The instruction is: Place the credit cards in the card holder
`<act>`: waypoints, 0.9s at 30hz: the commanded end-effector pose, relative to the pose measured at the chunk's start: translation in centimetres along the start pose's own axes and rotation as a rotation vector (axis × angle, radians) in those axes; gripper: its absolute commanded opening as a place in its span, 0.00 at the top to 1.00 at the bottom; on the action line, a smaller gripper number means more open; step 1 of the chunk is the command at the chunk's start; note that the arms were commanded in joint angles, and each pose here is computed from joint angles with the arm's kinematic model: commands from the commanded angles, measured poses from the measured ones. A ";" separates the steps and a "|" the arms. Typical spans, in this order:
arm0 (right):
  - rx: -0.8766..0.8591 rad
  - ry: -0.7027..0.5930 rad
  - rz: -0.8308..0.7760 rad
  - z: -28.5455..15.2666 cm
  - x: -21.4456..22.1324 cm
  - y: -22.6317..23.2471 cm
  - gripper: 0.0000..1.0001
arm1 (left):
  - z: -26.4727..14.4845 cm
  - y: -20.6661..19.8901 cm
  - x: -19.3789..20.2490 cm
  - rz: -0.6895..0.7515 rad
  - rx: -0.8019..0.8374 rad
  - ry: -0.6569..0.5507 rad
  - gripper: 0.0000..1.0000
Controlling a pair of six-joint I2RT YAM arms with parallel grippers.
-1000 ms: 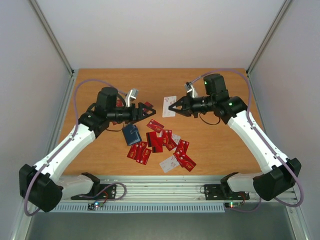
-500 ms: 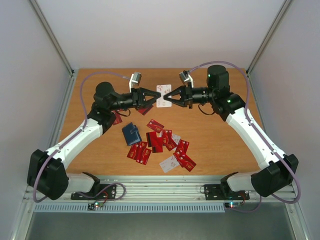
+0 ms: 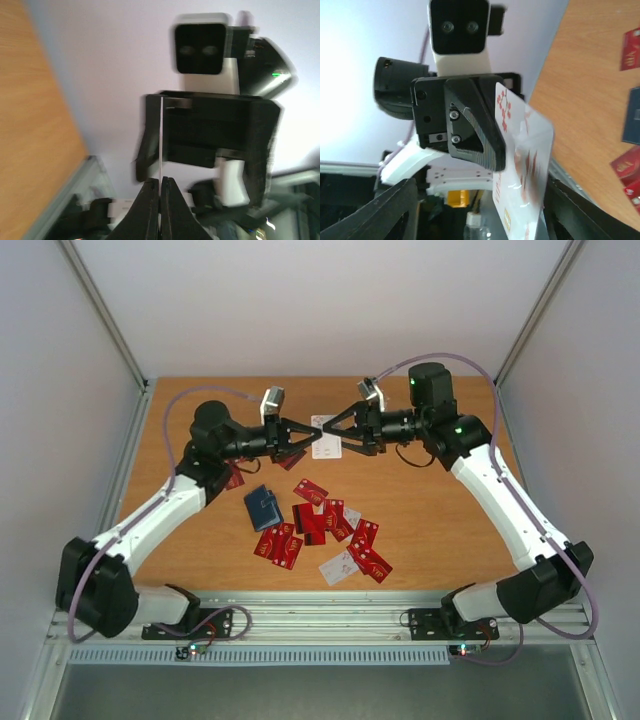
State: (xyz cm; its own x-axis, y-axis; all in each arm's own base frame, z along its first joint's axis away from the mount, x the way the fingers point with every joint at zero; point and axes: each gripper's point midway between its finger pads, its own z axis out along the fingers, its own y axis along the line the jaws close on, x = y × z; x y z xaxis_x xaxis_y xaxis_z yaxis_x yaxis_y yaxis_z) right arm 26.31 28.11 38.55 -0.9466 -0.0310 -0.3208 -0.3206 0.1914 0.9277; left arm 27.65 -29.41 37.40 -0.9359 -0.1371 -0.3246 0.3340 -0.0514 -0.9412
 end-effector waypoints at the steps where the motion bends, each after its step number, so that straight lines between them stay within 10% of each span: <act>1: 0.250 0.008 0.068 -0.2 0.9 -5.8 0.30 | -3.9 4.0 1.0 -0.046 -0.318 -0.080 1.00; 12: 0.516 0.129 0.215 6.5 4.7 -17.3 0.30 | -23.0 14.6 7.3 0.072 -1.440 -0.108 1.00; 27: 0.515 0.189 0.259 17.9 3.7 -24.1 0.28 | -24.5 22.2 8.7 -0.088 -1.544 -0.005 1.00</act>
State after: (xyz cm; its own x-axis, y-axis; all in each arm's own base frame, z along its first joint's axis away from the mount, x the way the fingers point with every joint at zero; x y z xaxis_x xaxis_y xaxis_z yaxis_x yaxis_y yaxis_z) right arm 28.96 38.76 10.07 -0.9923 -0.1161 0.0440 -0.0527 0.7145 0.6977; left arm 22.69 -7.49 13.16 -0.9382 -0.1909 -0.2886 -0.1564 0.9780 -0.1384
